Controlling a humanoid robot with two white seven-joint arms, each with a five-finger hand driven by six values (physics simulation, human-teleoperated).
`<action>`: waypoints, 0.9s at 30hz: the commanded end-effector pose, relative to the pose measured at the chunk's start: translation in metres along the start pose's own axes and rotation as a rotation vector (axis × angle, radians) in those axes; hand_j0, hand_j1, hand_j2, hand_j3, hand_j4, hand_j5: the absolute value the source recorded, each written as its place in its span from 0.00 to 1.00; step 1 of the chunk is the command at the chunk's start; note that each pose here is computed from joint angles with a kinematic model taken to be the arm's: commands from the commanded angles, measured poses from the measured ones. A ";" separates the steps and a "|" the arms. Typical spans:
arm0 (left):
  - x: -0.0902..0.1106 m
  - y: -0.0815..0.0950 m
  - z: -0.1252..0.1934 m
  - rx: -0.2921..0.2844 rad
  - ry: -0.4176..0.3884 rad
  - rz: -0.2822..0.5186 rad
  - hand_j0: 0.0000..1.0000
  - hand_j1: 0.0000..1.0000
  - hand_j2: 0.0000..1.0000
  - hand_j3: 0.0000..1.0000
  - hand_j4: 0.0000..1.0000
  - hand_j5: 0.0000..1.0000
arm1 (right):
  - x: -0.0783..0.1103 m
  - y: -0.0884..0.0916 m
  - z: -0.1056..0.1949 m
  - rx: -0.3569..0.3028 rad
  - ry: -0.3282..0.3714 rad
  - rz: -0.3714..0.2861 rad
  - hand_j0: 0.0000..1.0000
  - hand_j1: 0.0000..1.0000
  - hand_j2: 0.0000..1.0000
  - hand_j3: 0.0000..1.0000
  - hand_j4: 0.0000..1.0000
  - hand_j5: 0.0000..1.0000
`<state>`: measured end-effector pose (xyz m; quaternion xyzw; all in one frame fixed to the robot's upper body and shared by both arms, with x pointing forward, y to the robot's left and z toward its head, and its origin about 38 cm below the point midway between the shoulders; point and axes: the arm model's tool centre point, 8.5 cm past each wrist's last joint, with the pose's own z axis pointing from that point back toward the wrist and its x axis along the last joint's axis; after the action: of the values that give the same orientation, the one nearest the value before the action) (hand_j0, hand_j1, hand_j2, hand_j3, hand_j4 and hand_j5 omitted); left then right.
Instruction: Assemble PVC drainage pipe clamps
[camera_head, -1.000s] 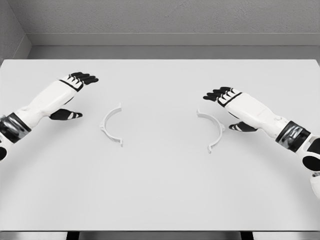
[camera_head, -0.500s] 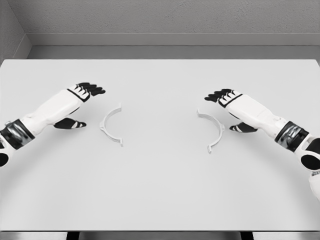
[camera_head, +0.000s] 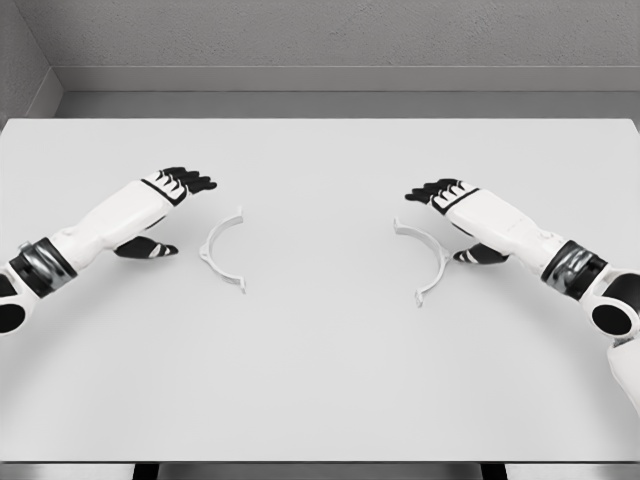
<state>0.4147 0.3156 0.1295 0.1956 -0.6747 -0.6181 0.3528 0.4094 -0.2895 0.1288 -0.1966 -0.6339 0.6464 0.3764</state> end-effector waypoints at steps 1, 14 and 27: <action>-0.001 -0.005 -0.004 0.008 0.007 0.022 1.00 1.00 1.00 1.00 1.00 1.00 | -0.005 0.003 0.001 0.003 0.012 -0.016 1.00 1.00 1.00 1.00 1.00 1.00; 0.001 -0.012 -0.019 0.003 0.000 0.041 1.00 1.00 1.00 1.00 1.00 1.00 | 0.002 0.006 -0.007 0.006 -0.009 -0.023 1.00 1.00 1.00 1.00 1.00 1.00; 0.008 -0.018 -0.027 0.008 -0.017 0.058 1.00 1.00 1.00 1.00 1.00 1.00 | 0.011 0.007 -0.018 -0.004 -0.032 -0.035 1.00 1.00 1.00 1.00 1.00 1.00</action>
<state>0.4256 0.2894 0.1130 0.1736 -0.6828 -0.6097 0.3633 0.4147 -0.2711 0.1235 -0.1801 -0.6409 0.6457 0.3741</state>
